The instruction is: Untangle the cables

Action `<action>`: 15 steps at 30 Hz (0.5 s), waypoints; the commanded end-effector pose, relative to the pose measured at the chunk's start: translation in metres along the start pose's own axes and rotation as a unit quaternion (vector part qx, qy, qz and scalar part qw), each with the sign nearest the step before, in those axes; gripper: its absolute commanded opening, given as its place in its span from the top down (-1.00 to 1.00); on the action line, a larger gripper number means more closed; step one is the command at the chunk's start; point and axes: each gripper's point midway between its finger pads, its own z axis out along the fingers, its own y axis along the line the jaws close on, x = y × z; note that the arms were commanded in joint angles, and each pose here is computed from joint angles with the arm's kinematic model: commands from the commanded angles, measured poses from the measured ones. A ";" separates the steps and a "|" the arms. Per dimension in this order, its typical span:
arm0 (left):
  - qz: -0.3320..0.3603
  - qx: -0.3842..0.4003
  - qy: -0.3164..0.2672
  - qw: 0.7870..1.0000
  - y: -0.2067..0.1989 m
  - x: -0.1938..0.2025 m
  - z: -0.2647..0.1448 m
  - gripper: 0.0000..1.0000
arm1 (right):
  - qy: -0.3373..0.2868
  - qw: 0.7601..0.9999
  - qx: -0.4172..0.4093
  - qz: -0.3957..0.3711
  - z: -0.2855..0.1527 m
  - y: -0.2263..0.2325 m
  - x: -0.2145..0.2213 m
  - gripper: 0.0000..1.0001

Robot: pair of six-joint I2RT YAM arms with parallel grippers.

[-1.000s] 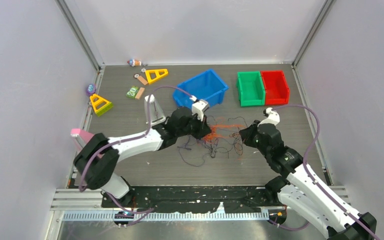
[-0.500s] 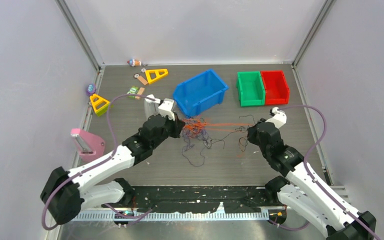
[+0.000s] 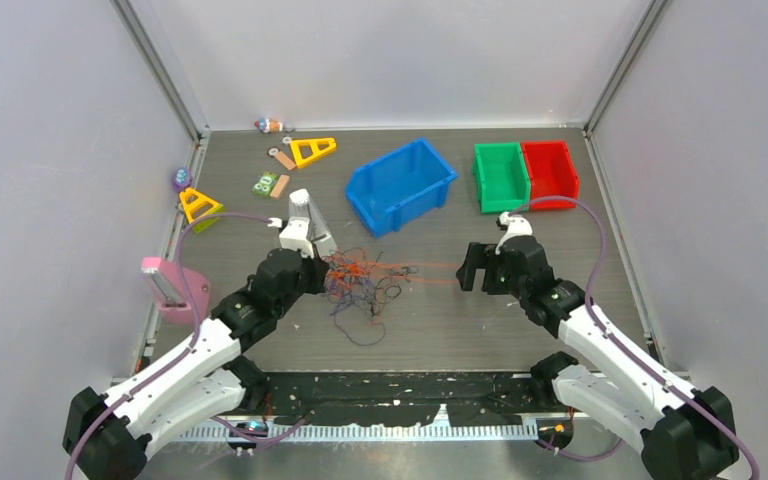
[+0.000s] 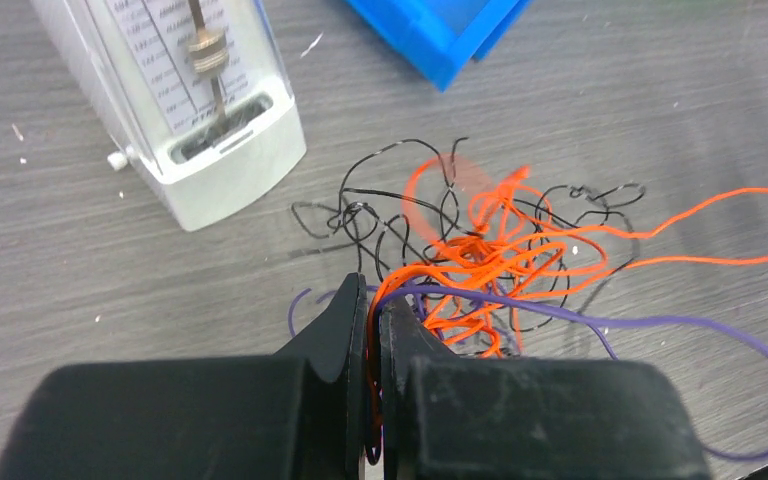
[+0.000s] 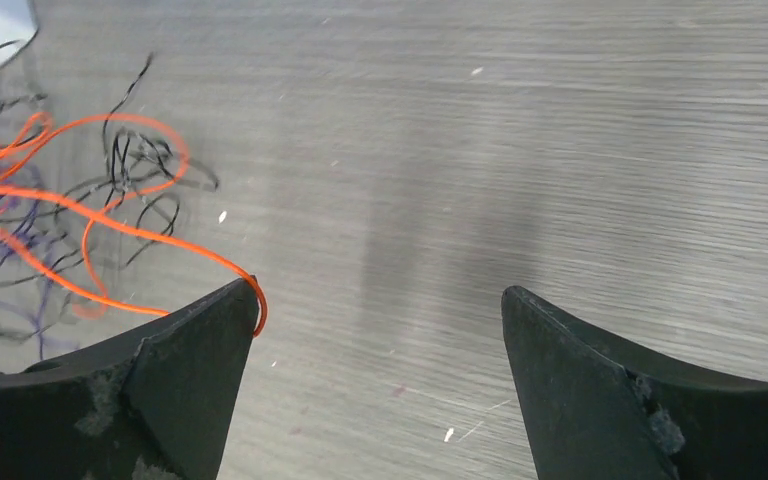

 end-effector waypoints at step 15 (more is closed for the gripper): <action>-0.002 -0.014 0.007 1.000 0.012 0.011 -0.006 1.00 | 0.073 0.969 -0.205 -0.122 0.017 0.115 0.030 -0.74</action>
